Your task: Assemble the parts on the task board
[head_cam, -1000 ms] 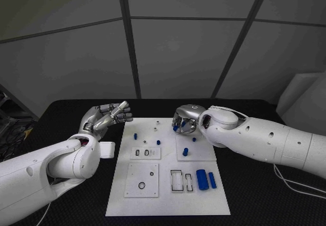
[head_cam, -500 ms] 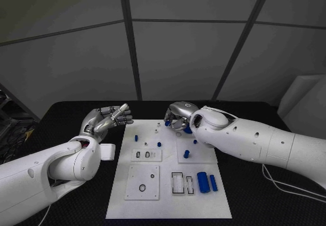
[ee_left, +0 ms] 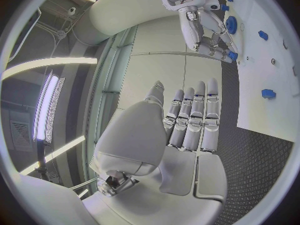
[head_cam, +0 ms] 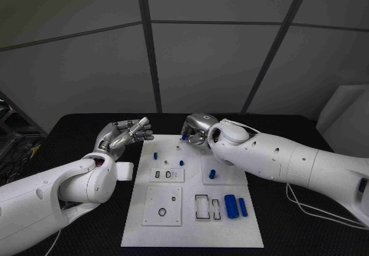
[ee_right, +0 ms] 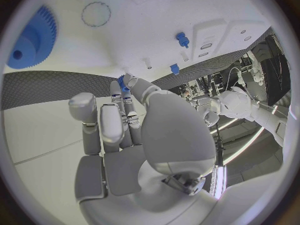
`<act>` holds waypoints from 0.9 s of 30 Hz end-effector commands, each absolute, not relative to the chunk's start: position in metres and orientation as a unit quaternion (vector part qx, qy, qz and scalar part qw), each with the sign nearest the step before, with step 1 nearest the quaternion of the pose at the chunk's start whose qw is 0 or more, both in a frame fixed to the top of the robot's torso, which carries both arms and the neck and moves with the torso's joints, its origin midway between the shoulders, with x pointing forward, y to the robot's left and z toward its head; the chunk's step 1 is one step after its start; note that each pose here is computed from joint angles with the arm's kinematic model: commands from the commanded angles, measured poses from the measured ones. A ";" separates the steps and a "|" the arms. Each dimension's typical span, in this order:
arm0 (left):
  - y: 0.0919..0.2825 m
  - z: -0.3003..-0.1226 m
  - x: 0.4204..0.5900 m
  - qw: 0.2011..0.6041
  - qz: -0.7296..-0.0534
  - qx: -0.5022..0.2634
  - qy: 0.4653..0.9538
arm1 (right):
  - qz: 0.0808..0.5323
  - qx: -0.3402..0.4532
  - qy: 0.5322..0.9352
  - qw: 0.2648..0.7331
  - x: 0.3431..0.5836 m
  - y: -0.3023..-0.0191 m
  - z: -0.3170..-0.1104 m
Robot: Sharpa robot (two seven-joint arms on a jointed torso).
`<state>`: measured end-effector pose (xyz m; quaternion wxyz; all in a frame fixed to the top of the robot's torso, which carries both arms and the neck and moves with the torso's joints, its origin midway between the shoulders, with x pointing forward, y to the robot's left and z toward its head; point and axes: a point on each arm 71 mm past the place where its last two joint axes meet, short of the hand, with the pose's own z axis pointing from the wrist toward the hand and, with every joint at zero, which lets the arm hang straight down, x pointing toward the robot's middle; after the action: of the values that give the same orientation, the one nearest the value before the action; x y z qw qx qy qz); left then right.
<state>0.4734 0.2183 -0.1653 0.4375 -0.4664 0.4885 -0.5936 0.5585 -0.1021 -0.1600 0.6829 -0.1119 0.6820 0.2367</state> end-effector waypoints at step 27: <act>0.214 -0.164 0.474 0.430 -0.600 -0.462 0.492 | 0.228 -0.122 0.702 0.663 0.565 -0.086 -0.165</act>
<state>0.4742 0.2151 -0.1660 0.4323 -0.4669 0.4917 -0.5944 0.5658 -0.0884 -0.1607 0.6761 -0.1133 0.6908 0.2299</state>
